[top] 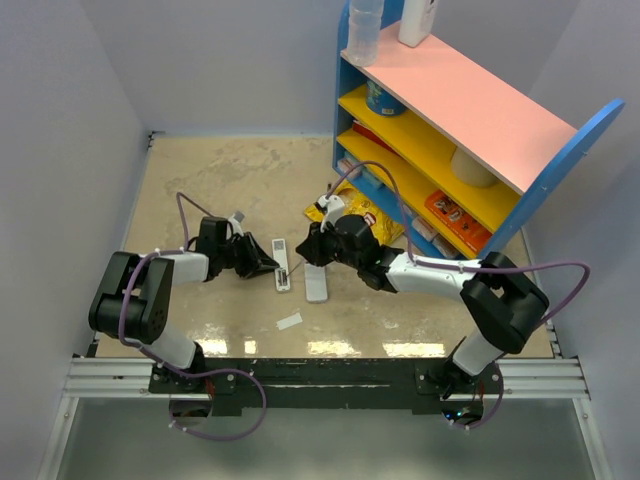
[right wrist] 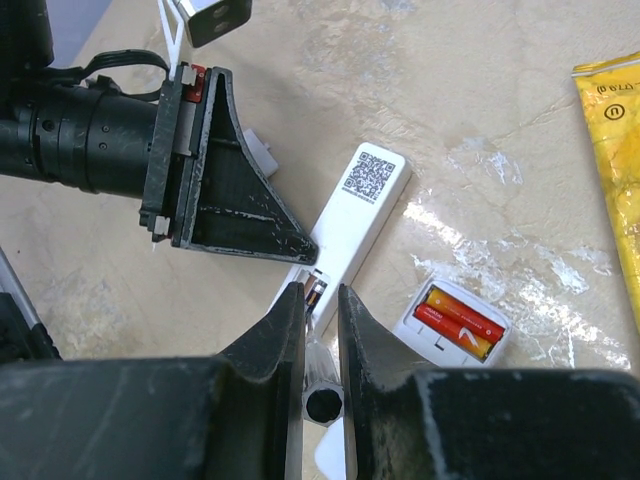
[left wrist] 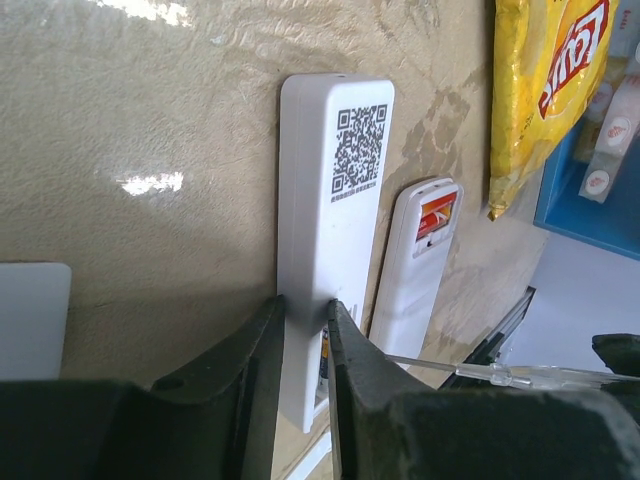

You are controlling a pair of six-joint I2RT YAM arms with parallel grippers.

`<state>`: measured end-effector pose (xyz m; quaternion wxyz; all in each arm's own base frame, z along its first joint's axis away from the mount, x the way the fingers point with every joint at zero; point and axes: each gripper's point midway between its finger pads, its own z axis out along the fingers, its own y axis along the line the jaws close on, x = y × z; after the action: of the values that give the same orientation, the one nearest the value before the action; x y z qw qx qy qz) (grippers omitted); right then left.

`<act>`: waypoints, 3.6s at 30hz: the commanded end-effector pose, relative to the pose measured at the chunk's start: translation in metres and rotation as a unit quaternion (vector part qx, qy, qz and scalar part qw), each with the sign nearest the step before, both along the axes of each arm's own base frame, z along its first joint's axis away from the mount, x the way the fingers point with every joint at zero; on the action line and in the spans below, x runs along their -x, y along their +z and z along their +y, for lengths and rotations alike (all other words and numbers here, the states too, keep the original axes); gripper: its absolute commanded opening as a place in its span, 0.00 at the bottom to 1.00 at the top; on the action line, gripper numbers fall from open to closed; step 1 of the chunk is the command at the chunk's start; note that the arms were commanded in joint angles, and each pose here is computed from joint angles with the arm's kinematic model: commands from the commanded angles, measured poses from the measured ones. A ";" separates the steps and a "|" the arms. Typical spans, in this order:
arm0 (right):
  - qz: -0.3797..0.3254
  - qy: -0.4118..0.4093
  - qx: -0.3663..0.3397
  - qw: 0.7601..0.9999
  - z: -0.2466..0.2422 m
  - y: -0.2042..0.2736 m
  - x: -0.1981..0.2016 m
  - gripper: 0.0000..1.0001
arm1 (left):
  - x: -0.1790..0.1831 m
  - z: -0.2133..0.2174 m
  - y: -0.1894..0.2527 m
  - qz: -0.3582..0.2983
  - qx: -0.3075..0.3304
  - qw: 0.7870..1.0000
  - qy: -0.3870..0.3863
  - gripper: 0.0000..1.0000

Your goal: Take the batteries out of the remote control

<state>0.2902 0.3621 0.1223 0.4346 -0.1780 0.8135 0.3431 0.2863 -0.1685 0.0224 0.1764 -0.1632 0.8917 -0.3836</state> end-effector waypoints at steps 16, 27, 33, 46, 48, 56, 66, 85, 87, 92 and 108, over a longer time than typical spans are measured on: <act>0.005 0.046 0.178 0.983 0.008 -0.064 0.040 0.00 | 0.021 0.007 -0.025 0.044 -0.028 0.998 0.019 0.26; 0.005 0.008 0.078 0.997 -0.016 -0.014 0.008 0.00 | 0.024 0.008 -0.017 0.035 -0.026 0.998 0.036 0.25; -0.036 0.018 0.073 0.997 -0.005 0.030 -0.005 0.00 | 0.031 0.003 -0.007 0.023 -0.020 0.999 0.034 0.25; -0.034 0.066 0.068 0.995 -0.010 0.056 0.019 0.00 | 0.020 -0.043 0.031 -0.031 0.048 0.998 -0.021 0.29; -0.028 0.078 0.061 0.995 -0.010 0.057 0.027 0.00 | 0.008 -0.044 0.048 -0.052 0.037 0.998 -0.029 0.30; -0.001 0.116 0.038 0.992 0.002 0.036 0.049 0.00 | -0.036 -0.009 0.067 -0.058 -0.058 0.997 0.006 0.31; -0.007 0.119 -0.008 0.993 0.036 0.039 0.058 0.00 | -0.090 -0.015 0.055 -0.078 -0.084 0.993 -0.023 0.34; -0.058 0.000 0.065 0.996 0.026 0.018 0.024 0.00 | -0.100 -0.005 -0.005 -0.003 -0.168 0.984 -0.049 0.33; -0.058 -0.004 0.075 0.995 0.021 0.015 0.024 0.00 | -0.096 0.002 -0.008 0.009 -0.187 0.981 -0.043 0.32; -0.062 -0.016 0.078 0.995 0.014 0.017 0.022 0.00 | -0.074 0.014 -0.011 0.032 -0.208 0.977 -0.040 0.31; -0.063 -0.065 0.083 0.992 -0.015 0.022 -0.013 0.00 | -0.022 0.017 -0.006 0.041 -0.192 0.979 -0.050 0.32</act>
<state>0.2870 0.3561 0.1305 0.4652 -0.1984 0.8278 0.2430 0.3296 -0.1511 0.0202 0.1677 -0.1086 0.9580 -0.2058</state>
